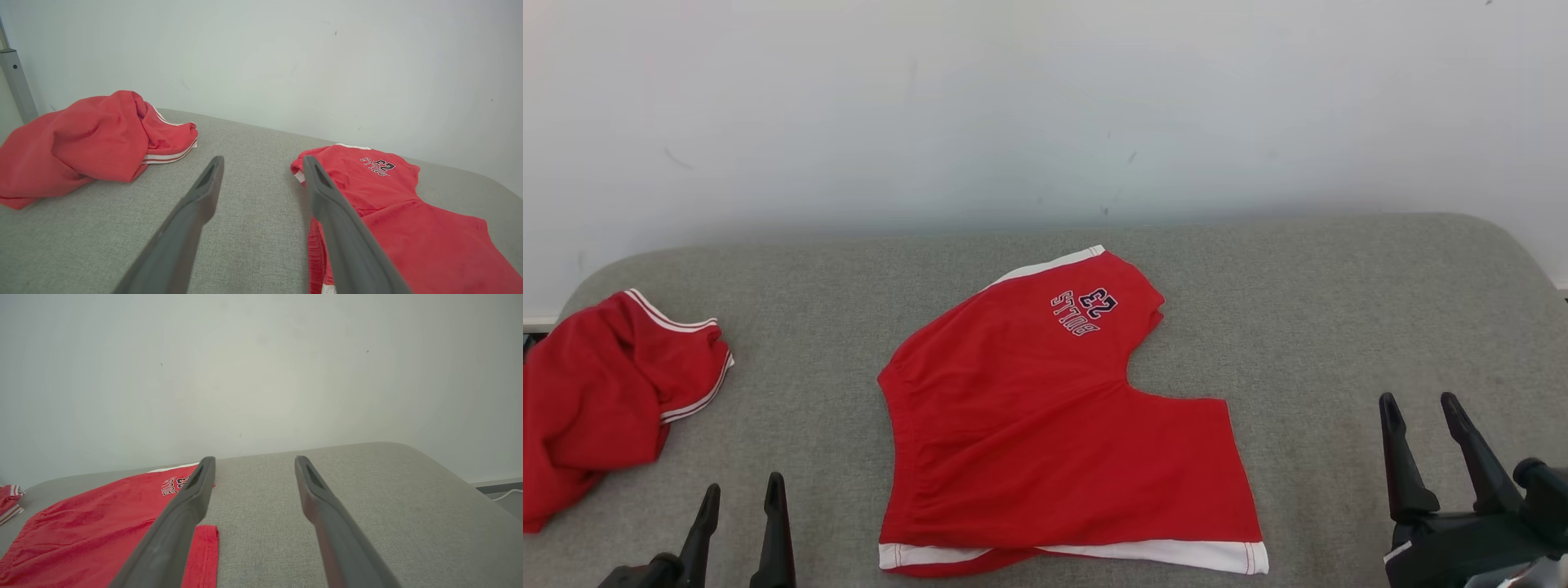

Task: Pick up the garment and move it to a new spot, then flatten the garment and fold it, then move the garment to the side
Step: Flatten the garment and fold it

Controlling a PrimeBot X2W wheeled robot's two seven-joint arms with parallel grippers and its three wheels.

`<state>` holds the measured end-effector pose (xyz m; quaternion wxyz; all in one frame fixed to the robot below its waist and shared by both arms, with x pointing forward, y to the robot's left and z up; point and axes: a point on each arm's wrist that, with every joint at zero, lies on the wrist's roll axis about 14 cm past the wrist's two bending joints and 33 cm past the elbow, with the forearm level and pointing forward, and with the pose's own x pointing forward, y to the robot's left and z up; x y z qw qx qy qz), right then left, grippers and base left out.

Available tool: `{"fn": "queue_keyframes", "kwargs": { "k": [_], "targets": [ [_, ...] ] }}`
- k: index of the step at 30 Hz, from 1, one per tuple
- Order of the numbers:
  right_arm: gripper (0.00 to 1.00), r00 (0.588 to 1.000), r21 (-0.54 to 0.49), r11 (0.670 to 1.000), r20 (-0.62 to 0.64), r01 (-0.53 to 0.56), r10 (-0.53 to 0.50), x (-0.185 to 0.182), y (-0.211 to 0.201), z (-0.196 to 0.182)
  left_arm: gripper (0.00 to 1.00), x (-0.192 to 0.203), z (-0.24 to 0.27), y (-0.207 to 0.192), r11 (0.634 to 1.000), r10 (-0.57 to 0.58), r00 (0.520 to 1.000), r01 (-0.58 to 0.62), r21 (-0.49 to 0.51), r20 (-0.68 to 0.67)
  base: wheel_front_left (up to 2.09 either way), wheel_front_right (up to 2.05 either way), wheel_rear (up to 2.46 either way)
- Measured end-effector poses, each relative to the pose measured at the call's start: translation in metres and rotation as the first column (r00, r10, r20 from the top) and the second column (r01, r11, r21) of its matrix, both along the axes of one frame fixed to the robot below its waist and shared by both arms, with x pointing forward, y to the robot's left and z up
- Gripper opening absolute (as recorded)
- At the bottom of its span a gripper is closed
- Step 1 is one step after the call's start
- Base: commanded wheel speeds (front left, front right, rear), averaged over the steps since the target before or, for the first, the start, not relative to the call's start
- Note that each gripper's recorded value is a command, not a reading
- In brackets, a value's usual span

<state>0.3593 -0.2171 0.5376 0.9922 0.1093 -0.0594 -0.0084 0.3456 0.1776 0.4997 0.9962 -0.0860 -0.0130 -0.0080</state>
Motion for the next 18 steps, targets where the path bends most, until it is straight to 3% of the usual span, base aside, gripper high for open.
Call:
{"fn": "queue_keyframes", "kwargs": {
  "k": [8,18],
  "targets": [
    [1.00,0.998,-0.061,0.998,-0.060,-0.028,0.024,-0.009,0.004,-0.020,1.00,0.000,0.003,-0.004,0.999,-0.013,1.000,0.012,0.034,0.015,0.00,0.00,0.00],
    [1.00,0.999,-0.046,0.999,-0.028,0.013,-0.015,-0.007,-0.006,-0.011,1.00,0.000,0.009,-0.004,1.000,-0.005,1.000,0.004,0.017,0.029,0.00,0.00,0.00]
  ]
}}
